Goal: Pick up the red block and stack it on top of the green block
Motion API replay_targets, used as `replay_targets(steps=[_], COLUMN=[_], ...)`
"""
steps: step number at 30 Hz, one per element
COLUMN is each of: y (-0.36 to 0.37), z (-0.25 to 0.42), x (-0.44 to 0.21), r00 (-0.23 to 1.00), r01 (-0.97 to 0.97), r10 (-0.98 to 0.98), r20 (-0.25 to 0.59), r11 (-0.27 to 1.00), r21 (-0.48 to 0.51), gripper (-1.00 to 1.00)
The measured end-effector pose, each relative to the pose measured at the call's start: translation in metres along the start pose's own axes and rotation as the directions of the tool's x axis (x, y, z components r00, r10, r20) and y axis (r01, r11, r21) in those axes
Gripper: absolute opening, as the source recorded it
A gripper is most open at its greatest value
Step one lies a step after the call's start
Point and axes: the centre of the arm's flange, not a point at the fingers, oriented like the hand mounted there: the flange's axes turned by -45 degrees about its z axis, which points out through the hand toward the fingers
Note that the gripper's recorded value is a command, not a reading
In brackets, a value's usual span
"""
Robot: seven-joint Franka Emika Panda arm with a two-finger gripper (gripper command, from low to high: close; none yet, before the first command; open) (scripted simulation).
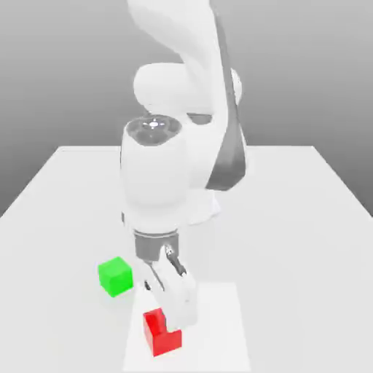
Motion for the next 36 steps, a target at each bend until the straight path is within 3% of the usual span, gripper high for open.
replay_targets(steps=[1, 2, 9, 14, 26, 34, 35, 36], y=[0.001, 0.001, 0.001, 0.001, 0.167, 0.179, 0.18, 0.179], z=[0.012, 0.02, 0.02, -0.031, -0.078, -0.021, -0.015, -0.015], x=[0.0, -0.001, -0.001, -0.001, 0.034, 0.034, 0.034, 0.033], r00=[1.0, 1.0, 1.0, 1.0, 0.982, 0.979, 0.979, 0.979], r01=[0.0, 0.0, -0.001, -0.001, -0.19, -0.205, -0.205, -0.203], r10=[0.0, 0.0, 0.001, 0.001, 0.19, 0.205, 0.205, 0.203], r20=[0.0, 0.0, 0.0, -0.001, -0.004, -0.003, -0.002, -0.002], r11=[1.0, 1.0, 1.0, 1.0, 0.982, 0.979, 0.979, 0.979], r21=[-0.001, -0.002, 0.0, -0.001, -0.005, -0.003, -0.002, -0.002], gripper=[0.0, -1.0, -1.0, -1.0, -1.0, -1.0, 1.0, 1.0])
